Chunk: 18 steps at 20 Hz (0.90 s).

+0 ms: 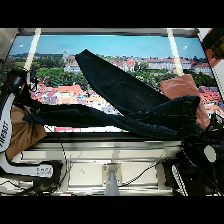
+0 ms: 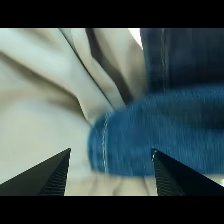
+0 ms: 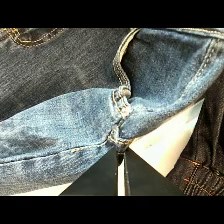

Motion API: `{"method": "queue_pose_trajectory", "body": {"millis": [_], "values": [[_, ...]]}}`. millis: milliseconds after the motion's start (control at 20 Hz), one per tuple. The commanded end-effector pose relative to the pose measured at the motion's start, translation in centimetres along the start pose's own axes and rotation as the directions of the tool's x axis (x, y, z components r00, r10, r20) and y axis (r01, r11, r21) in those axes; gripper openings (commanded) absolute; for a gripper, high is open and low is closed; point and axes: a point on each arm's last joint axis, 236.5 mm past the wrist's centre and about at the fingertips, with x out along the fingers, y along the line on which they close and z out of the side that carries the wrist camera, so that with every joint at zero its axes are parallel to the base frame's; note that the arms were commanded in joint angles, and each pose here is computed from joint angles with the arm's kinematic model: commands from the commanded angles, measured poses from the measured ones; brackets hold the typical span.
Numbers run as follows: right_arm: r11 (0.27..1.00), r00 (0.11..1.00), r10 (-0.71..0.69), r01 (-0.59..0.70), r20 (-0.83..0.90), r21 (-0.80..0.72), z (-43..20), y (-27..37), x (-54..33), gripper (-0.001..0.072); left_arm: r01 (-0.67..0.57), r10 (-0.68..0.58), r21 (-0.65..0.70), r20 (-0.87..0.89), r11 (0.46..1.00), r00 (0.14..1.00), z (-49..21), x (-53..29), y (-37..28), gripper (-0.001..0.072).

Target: Fold the clothes and pants, and hang the long-sleeved shirts on hangers.

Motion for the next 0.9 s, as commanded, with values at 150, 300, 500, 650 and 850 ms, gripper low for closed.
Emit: {"method": "queue_pose_trajectory", "body": {"millis": [150, 300, 500, 650, 850], "values": [[1.0, 0.999, 0.02, -0.02, 0.037, -0.002, 0.9, 0.5, 0.0, 0.0035, 0.083, 0.01, -0.244, 0.359, 0.966, 0.933, 8.6, -1.2, 0.9, 0.0526], [1.0, 0.999, 0.015, -0.015, 0.045, -0.003, 1.1, 0.4, 0.0, 0.0035, 0.371, -0.237, -0.292, 0.406, 0.881, 0.882, 9.6, -1.3, -2.1, 0.0509], [1.0, 0.997, -0.015, 0.015, 0.069, -0.01, 1.6, -0.3, -0.1, 0.0036, 0.48, -0.352, -0.357, 0.367, 0.801, 0.861, 7.6, 1.0, -1.3, 0.0671], [1.0, 0.996, -0.007, 0.007, 0.085, -0.011, 2.0, -0.2, -0.1, 0.0035, 0.515, -0.433, -0.275, 0.309, 0.812, 0.847, 6.3, 1.7, -2.7, 0.067], [1.0, 0.994, 0.013, -0.012, 0.108, -0.012, 2.5, 0.3, -0.1, 0.0035, 0.593, -0.53, -0.22, 0.288, 0.774, 0.798, 6.6, 1.8, -5.2, 0.0641]]}}
